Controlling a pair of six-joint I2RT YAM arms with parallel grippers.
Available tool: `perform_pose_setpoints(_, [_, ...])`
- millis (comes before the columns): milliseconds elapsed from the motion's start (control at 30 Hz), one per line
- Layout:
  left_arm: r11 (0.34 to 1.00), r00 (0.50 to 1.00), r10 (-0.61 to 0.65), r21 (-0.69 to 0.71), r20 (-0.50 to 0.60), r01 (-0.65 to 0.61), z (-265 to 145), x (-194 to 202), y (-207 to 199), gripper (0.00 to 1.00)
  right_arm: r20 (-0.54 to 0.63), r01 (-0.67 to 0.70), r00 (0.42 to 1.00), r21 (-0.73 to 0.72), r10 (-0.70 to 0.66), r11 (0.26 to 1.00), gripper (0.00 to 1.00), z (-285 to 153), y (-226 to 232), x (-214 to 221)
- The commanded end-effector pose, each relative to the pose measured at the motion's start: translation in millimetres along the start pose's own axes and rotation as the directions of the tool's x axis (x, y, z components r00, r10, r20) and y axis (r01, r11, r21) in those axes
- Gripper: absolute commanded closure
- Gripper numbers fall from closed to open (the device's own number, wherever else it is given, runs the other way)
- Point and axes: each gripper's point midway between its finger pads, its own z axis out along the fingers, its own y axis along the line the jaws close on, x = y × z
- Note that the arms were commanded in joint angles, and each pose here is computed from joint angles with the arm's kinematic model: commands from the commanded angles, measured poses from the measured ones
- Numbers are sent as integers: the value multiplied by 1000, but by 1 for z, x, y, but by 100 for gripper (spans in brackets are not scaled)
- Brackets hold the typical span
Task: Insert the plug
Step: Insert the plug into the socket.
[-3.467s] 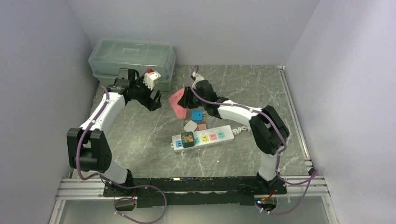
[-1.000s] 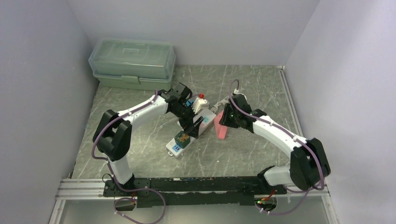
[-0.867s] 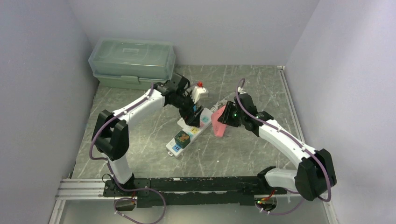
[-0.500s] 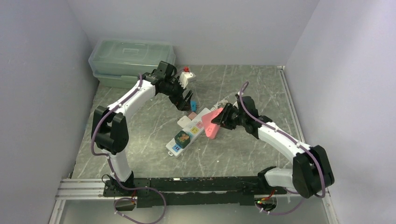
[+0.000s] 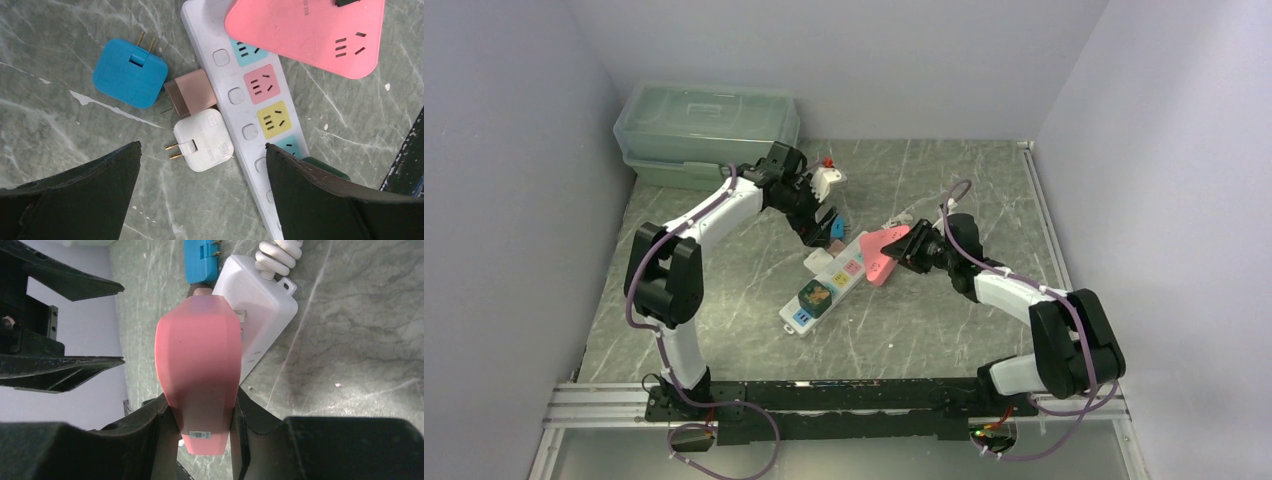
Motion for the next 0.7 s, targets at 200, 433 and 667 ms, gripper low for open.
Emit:
perform_pose_setpoints(200, [999,997,54,-6,50,-54,9,-12,8,0,144,93,987,-177,-68,980,100,2,21,-23])
perform_pose_setpoints(433, [996,993,85,30,86,-88,7,-19,1,0,209,143,974,-238,-93,961,100,-10,37,-31])
perform_pose_setpoints(667, [974,965,191,91,178,-209,-28,-45,-19,0,-250,-261,955,-441,162,859,100,-49,98,18])
